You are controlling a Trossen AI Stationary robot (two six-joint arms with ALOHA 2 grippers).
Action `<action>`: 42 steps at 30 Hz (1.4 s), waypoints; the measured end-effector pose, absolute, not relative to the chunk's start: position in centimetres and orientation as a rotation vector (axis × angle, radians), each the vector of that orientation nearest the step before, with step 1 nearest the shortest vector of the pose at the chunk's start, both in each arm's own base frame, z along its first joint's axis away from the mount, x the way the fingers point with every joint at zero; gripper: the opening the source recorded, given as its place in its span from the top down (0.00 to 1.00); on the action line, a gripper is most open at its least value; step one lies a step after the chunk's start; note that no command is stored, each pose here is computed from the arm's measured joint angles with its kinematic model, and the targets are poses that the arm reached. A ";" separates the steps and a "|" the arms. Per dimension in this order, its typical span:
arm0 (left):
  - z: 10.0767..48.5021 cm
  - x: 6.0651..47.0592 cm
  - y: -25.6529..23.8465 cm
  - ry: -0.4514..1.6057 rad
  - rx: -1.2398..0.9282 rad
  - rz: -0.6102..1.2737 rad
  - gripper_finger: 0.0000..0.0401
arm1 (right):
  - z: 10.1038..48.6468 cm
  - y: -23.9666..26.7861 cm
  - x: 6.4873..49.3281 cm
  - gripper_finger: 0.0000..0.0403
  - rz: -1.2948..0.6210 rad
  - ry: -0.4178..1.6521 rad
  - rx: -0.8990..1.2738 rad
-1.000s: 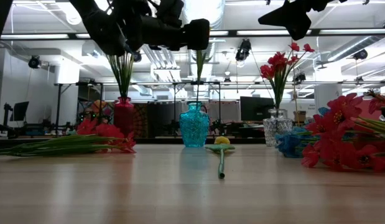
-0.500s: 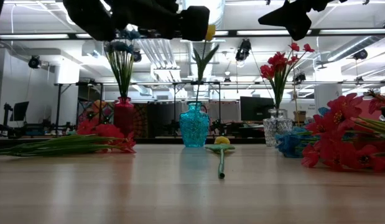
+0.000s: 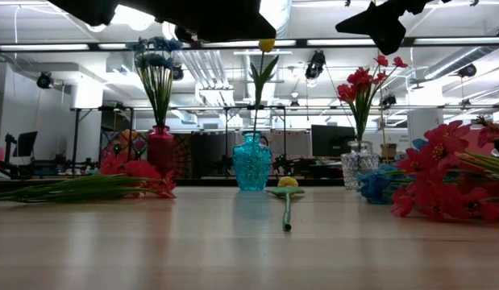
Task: Sort flowers into vase by color
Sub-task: Put the left red flower into the transparent vase
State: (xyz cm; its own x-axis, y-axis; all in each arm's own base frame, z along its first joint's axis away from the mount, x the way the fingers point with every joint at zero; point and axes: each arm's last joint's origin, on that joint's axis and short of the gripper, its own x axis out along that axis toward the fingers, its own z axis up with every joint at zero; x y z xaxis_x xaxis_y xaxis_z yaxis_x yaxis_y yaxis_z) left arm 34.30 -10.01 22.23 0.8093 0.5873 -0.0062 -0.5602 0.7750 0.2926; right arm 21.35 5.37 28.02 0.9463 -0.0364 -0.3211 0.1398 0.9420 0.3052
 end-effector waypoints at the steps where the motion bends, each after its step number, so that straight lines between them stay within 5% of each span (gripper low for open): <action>1: 22.0 34.2 -10.4 0.110 0.274 0.604 0.54 | 28.0 5.4 21.4 0.40 -0.093 0.318 0.341; 30: 22.0 29.1 -12.8 0.544 0.036 0.095 0.54 | 26.8 5.5 20.8 0.40 -0.117 0.448 0.437; 42: 20.7 28.1 -12.5 0.710 -0.041 0.106 0.54 | 26.8 5.5 20.8 0.40 -0.118 0.449 0.437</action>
